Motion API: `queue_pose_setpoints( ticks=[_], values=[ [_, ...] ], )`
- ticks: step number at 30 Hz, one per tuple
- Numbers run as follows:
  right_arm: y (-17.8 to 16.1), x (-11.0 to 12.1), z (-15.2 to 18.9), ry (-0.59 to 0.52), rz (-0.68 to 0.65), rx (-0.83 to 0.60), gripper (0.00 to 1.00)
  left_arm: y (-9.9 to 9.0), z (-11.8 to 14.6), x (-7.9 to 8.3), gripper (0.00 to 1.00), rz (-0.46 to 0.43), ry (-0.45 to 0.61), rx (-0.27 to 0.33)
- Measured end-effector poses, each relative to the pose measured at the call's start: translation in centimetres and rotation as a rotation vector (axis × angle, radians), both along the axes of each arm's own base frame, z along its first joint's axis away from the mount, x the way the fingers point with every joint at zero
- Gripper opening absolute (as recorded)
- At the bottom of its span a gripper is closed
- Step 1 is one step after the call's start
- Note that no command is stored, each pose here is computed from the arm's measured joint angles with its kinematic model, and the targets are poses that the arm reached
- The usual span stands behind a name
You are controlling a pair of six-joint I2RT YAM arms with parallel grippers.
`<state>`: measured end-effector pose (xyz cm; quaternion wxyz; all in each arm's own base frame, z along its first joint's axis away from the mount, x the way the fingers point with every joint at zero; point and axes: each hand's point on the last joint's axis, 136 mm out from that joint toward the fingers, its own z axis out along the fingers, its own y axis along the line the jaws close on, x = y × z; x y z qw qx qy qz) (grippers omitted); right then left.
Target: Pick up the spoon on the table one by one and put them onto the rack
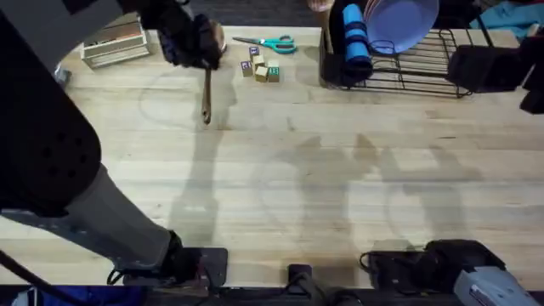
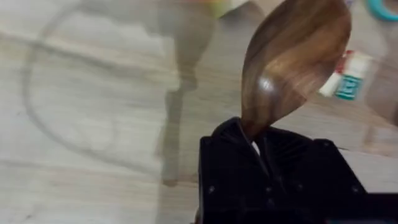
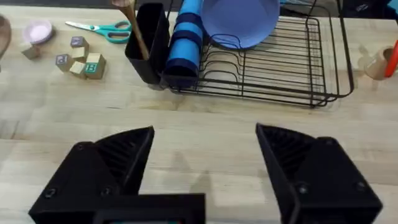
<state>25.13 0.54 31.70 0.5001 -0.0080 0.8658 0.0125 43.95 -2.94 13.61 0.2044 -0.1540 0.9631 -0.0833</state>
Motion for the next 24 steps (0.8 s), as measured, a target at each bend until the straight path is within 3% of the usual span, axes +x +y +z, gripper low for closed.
queue_pose_setpoints(
  ticks=[16,20,21,24],
  values=[
    [0.0,0.0,0.0,0.000,0.000,0.000,0.992,-8.4,12.3,5.9,0.043,-0.162,-0.387,-0.055],
    [0.0,0.0,0.0,0.000,0.000,0.000,0.992,-11.6,14.7,6.9,0.043,-0.225,-0.499,-0.097],
    [0.0,0.0,0.0,-0.002,0.000,0.000,0.992,-14.6,16.6,7.1,0.042,-0.280,-0.584,-0.132],
    [0.0,0.0,0.0,-0.002,0.000,0.000,0.992,-17.5,18.5,7.2,0.043,-0.331,-0.669,-0.166]
  ],
)
